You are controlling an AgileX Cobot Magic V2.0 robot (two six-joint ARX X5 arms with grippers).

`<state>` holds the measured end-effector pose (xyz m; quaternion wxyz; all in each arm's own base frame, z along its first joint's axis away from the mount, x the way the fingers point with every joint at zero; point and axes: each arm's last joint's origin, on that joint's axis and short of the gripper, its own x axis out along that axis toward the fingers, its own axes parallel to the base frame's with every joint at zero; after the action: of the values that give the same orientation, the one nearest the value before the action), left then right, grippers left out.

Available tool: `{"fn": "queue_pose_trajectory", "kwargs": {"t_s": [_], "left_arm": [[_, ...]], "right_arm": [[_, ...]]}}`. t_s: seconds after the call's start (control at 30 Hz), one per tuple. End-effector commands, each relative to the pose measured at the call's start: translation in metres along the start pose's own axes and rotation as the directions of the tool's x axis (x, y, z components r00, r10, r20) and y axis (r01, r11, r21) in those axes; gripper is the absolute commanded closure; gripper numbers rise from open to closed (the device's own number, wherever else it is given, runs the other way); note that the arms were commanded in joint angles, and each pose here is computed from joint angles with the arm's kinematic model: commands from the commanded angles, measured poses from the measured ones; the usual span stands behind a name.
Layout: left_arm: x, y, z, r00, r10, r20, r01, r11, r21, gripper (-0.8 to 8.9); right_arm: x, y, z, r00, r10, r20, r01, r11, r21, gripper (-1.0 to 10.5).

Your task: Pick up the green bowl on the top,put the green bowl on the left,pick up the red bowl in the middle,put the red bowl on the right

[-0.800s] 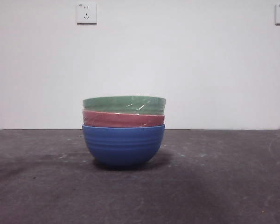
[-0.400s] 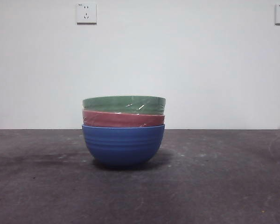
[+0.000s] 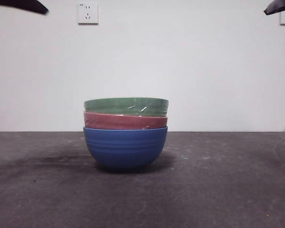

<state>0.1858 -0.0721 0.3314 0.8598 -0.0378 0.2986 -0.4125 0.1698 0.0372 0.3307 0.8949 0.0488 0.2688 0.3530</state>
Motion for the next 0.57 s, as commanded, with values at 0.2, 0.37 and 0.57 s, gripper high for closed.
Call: {"fn": "queue_pose_trajectory", "kwargs": {"t_s": [0.2, 0.37, 0.57], "left_arm": [[0.056, -0.023, 0.025, 0.986, -0.02, -0.166, 0.047, 0.986, 0.163, 4.45], [0.098, -0.037, 0.04, 0.951, 0.042, -0.307, 0.05, 0.957, 0.285, 4.47], [0.143, -0.04, 0.034, 0.9, 0.106, -0.423, 0.068, 0.924, 0.377, 4.48]], "right_arm": [[0.006, 0.001, 0.001, 1.0, 0.02, -0.014, -0.02, 1.0, -0.004, 6.6], [0.008, -0.001, 0.0, 0.999, 0.022, -0.029, -0.022, 1.0, 0.006, 6.6], [0.008, -0.001, -0.003, 0.998, 0.023, -0.05, -0.022, 1.0, 0.019, 6.6]]}}
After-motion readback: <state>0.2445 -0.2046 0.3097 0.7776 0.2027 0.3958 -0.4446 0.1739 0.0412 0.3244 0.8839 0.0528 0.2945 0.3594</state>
